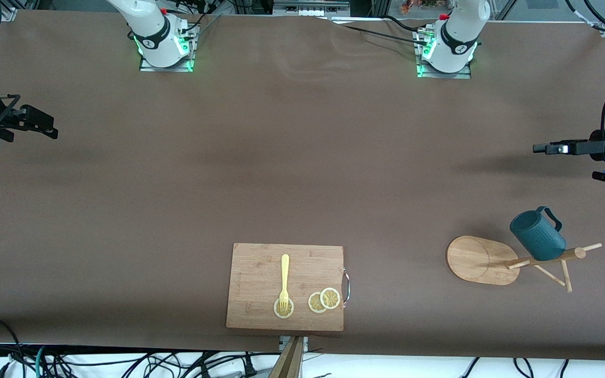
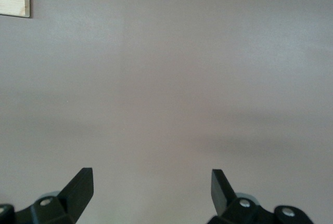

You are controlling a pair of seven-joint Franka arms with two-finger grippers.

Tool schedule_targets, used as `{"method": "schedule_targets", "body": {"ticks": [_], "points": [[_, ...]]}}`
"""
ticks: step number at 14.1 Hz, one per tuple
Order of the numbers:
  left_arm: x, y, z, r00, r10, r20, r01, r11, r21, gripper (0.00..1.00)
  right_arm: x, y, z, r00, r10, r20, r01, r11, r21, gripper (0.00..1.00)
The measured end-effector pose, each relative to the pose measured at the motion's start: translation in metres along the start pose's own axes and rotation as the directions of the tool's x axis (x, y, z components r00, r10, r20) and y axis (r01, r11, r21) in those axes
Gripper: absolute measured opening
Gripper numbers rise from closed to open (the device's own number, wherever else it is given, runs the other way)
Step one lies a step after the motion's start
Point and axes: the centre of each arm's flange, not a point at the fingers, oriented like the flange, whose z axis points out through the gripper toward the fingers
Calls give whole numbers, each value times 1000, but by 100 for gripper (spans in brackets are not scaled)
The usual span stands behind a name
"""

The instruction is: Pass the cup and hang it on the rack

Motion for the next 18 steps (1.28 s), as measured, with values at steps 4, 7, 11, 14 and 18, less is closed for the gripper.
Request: {"method": "schedule_targets", "body": {"ticks": [4,7,11,14,18], "points": [[-4,97,-1,992,84,91,-115,893,435,100,0,0,0,1000,0,0,0,1000,0,100],[-2,166,27,992,79,101,-126,768,629,100,0,0,0,1000,1,1,-1,1000,0,100],[4,236,65,983,160,96,-171,573,801,100,0,0,0,1000,1,1,-1,1000,0,100],[2,283,87,963,255,89,-200,453,869,100,0,1,0,1000,1,1,-1,1000,0,100],[-19,318,87,962,272,-26,-107,462,880,100,0,1,0,1000,1,1,-1,1000,0,100]]}}
